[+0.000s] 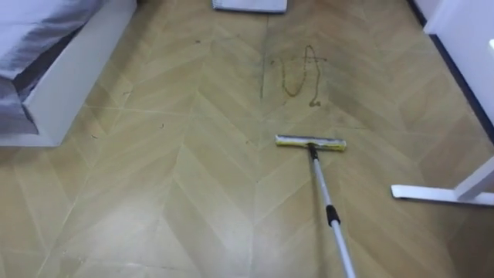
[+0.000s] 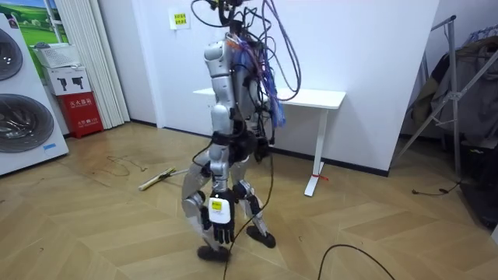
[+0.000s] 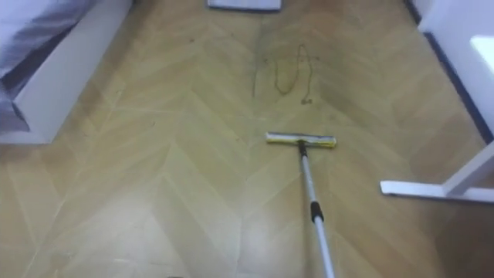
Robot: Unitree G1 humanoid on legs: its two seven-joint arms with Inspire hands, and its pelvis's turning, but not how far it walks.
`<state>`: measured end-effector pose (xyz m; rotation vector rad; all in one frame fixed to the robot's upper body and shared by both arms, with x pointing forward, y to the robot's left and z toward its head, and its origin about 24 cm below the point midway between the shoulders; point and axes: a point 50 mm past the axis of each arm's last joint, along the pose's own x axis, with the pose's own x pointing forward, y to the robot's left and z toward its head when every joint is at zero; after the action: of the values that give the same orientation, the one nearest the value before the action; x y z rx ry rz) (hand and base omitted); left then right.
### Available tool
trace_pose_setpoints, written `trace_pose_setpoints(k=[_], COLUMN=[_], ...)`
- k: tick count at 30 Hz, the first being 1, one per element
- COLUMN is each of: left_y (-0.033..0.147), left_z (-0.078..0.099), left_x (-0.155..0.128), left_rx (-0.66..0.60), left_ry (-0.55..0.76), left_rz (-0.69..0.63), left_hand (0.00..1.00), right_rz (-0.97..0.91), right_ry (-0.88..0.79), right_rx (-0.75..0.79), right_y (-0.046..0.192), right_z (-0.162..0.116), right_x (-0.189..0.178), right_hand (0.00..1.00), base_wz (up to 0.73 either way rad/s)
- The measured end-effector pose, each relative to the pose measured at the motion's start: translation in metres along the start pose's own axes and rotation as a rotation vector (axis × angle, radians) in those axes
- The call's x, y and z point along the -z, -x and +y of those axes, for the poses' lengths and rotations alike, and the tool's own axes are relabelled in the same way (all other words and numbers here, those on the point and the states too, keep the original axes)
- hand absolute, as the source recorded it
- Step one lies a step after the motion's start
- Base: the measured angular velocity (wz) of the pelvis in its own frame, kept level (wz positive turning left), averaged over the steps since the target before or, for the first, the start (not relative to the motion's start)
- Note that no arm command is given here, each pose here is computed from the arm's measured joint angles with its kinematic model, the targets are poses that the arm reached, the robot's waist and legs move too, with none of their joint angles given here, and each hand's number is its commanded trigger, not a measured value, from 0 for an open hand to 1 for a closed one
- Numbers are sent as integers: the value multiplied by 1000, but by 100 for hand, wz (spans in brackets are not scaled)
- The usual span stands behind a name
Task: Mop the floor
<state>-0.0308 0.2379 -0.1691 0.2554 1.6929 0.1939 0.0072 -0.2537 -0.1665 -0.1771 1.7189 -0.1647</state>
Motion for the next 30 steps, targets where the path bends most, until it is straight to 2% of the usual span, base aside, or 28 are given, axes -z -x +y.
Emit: trace_pose_setpoints(k=[2,3,5,7,10,14,17,19,22,26,30], left_y=[0,-1,0,3,10,20,20,16,11,10,9], left_z=[3,12,26,24,21,15,11,6,0,-4,-5], left_x=[5,4,-9,-36,-79,-114,-112,-100,-80,-74,-70], left_rx=[14,10,-4,5,-3,-33,-37,-27,-13,-1,3], left_ry=[-2,6,6,-3,-17,-19,-33,-31,-27,-30,-32], left_rz=[10,7,-28,-102,-208,-296,-289,-256,-197,-173,-164], left_hand=[0,0,0,0,0,0,0,0,0,0,0], right_rz=[-52,-91,-152,-215,-202,-143,-46,22,30,-1,-183], right_ry=[-8,-20,-39,-95,-166,-224,-231,-226,-187,-157,-149], right_rx=[20,16,-9,12,44,69,56,47,44,76,147], right_y=[6,11,17,27,27,19,7,2,2,8,37], right_z=[-9,-9,-9,-27,-47,-53,-37,-27,-23,-30,-59], right_x=[-27,-44,-67,-88,-78,-53,-16,8,7,-18,-94], right_hand=[100,100,100,100,100,100,100,100,100,100,100], base_wz=[-56,-12,18,42,65,72,21,-7,-32,-4,-14])
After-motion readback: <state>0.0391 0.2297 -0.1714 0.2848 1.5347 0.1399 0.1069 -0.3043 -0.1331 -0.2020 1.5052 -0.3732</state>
